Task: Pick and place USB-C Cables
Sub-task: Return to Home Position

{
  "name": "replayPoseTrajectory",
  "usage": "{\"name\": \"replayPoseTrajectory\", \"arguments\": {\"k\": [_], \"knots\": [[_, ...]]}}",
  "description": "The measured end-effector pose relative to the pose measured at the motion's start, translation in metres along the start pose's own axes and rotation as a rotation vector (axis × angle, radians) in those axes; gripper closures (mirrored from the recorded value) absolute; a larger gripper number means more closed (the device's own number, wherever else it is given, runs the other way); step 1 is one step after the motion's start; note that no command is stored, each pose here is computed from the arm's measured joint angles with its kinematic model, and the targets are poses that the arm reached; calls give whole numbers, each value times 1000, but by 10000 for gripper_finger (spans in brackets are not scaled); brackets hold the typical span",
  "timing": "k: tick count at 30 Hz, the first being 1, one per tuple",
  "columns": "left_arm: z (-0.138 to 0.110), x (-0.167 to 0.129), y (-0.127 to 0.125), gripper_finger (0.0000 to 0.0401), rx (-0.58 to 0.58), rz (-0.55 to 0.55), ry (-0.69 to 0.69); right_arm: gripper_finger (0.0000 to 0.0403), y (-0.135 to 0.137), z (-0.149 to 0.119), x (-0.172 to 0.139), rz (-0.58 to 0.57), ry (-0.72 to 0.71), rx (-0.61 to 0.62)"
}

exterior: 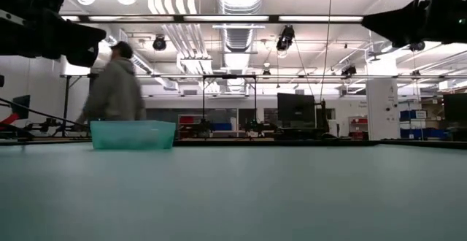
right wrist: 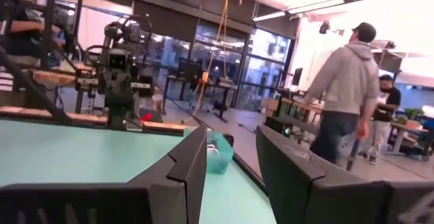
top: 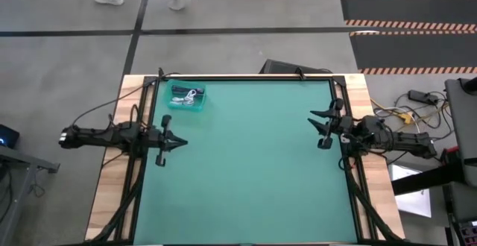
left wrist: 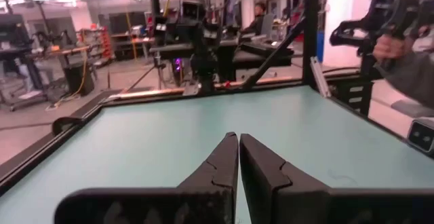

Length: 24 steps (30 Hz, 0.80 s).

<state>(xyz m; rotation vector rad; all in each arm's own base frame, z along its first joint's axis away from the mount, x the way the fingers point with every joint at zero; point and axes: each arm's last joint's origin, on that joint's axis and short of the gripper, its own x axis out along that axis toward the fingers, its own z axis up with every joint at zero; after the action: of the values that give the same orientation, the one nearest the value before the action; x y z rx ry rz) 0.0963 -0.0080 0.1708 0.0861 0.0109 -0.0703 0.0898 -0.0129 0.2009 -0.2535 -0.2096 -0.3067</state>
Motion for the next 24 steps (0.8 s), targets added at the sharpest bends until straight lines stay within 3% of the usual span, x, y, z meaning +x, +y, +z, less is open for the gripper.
{"name": "replayPoseTrajectory", "arguments": {"k": [8,14,19,24], "knots": [[1,1,0,400,-1,-8,-72,285,5,-10,0,78,-26,-2],[-1,3,-1,400,-1,-10,-52,284,9,-12,1,179,-12,99],[-3,5,-1,400,0,-12,-27,284,10,-16,3,179,48,240],[-5,6,-1,400,0,-14,-9,284,11,-18,4,181,69,260]]}}
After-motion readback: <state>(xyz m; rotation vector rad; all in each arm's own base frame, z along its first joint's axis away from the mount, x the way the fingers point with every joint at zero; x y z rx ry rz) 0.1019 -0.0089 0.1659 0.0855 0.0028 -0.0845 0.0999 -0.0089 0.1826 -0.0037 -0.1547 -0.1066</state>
